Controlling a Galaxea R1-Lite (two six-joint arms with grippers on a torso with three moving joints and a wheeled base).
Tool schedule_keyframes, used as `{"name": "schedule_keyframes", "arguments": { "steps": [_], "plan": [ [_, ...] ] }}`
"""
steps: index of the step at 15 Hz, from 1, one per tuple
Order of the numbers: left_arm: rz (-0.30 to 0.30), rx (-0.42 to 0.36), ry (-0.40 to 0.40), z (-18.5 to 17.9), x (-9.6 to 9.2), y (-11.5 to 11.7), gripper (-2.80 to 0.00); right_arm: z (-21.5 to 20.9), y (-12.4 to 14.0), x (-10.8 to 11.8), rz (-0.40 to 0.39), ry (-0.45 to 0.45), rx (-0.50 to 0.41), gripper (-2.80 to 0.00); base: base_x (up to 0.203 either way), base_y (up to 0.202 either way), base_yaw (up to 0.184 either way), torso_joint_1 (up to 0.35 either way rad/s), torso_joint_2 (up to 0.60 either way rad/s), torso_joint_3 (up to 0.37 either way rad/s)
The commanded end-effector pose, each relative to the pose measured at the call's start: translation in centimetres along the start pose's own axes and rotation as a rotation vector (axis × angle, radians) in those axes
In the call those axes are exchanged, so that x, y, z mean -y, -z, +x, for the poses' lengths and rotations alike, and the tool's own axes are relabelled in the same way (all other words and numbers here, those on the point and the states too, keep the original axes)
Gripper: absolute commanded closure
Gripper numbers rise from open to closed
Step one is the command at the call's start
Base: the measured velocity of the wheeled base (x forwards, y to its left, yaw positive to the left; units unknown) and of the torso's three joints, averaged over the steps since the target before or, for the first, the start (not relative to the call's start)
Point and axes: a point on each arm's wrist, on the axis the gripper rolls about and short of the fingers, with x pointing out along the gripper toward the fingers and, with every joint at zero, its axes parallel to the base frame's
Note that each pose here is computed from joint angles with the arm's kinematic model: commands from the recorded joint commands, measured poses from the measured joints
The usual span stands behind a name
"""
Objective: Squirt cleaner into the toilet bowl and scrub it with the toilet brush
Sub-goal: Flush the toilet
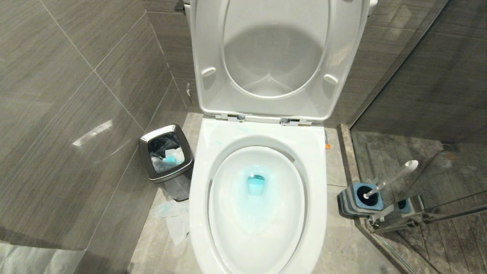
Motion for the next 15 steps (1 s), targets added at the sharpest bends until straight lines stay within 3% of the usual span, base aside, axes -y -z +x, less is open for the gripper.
{"name": "schedule_keyframes", "arguments": {
  "steps": [1,9,13,15],
  "plan": [
    [0.001,-0.002,0.000,0.0,0.0,0.0,0.00,-3.4,1.2,0.1,0.002,0.004,0.055,0.00,0.000,0.000,0.000,0.000,0.00,0.000],
    [0.001,0.000,0.000,0.0,0.0,0.0,0.00,-7.0,6.6,0.3,-0.040,-0.063,0.026,0.00,0.000,0.000,0.000,0.000,0.00,0.000],
    [0.001,-0.002,0.000,0.0,0.0,0.0,0.00,-10.2,9.9,0.2,-0.080,-0.181,0.031,0.00,0.000,0.000,0.000,0.000,0.00,0.000],
    [0.001,-0.002,0.000,0.0,0.0,0.0,0.00,-9.9,10.6,0.1,-0.093,-0.194,0.002,0.00,0.000,0.000,0.000,0.000,0.00,0.000]
  ]
}}
